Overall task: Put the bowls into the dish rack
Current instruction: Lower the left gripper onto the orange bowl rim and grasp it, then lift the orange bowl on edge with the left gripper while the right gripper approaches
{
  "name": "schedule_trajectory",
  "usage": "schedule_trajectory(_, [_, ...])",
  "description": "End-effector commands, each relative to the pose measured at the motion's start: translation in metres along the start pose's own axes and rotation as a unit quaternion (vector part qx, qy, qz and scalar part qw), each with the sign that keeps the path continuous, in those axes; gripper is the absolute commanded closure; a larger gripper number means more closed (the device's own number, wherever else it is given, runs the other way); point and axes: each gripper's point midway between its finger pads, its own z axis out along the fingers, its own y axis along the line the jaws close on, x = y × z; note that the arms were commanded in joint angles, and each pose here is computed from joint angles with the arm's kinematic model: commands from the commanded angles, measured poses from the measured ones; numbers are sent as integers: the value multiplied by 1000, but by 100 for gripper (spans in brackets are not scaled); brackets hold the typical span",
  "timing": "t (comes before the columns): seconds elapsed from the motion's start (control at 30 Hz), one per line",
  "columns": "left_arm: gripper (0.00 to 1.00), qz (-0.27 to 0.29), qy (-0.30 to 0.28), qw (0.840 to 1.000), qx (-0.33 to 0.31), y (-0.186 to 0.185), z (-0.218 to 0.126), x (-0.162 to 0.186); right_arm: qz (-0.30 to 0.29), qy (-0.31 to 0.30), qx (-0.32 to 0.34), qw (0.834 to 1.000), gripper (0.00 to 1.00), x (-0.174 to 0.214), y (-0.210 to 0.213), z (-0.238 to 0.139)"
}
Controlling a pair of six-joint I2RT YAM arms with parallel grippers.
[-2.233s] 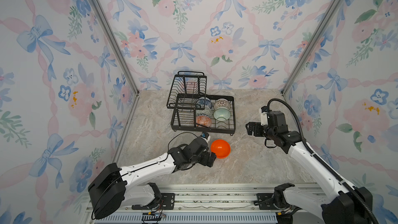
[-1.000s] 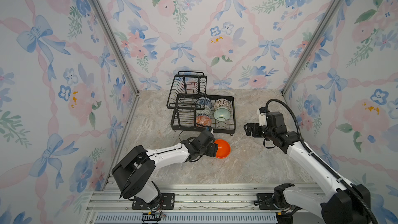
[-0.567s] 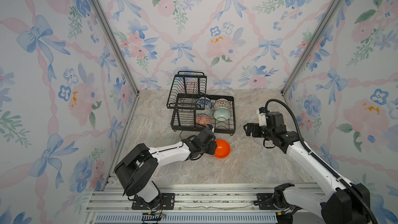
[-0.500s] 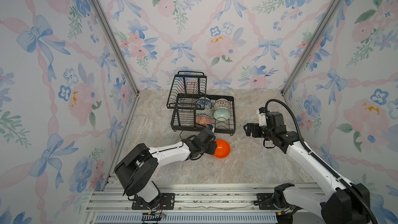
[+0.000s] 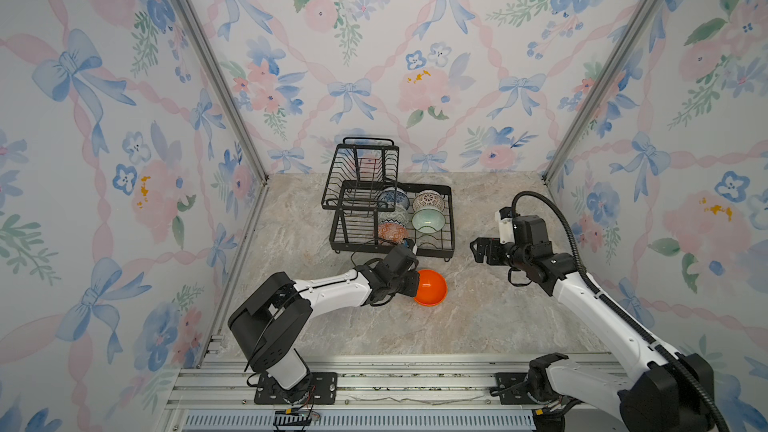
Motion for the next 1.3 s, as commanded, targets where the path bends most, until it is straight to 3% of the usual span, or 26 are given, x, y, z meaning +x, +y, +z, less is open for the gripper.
schedule_trajectory(0.0, [71,4,14,1000,-1,4,6,8,1,6,6,1000,3,2,-4,1])
schedule_trajectory(0.3, [76,4,32,999,-10,10,14,20,1,8,6,1000,3,3,-4,2])
schedule_trajectory(0.63, [100,11,22,1000,-4,4,11,12,0,8,8,1000,3,2,-4,-2])
schedule_trajectory(0.97, [100,57,-21,998,-12,-13,3,-15,-3,0,0,1000,3,-4,2,-18])
schedule_trajectory(1.27, [100,84,-85,992,-28,-23,-10,-61,-5,-7,-16,1000,3,-9,13,-29])
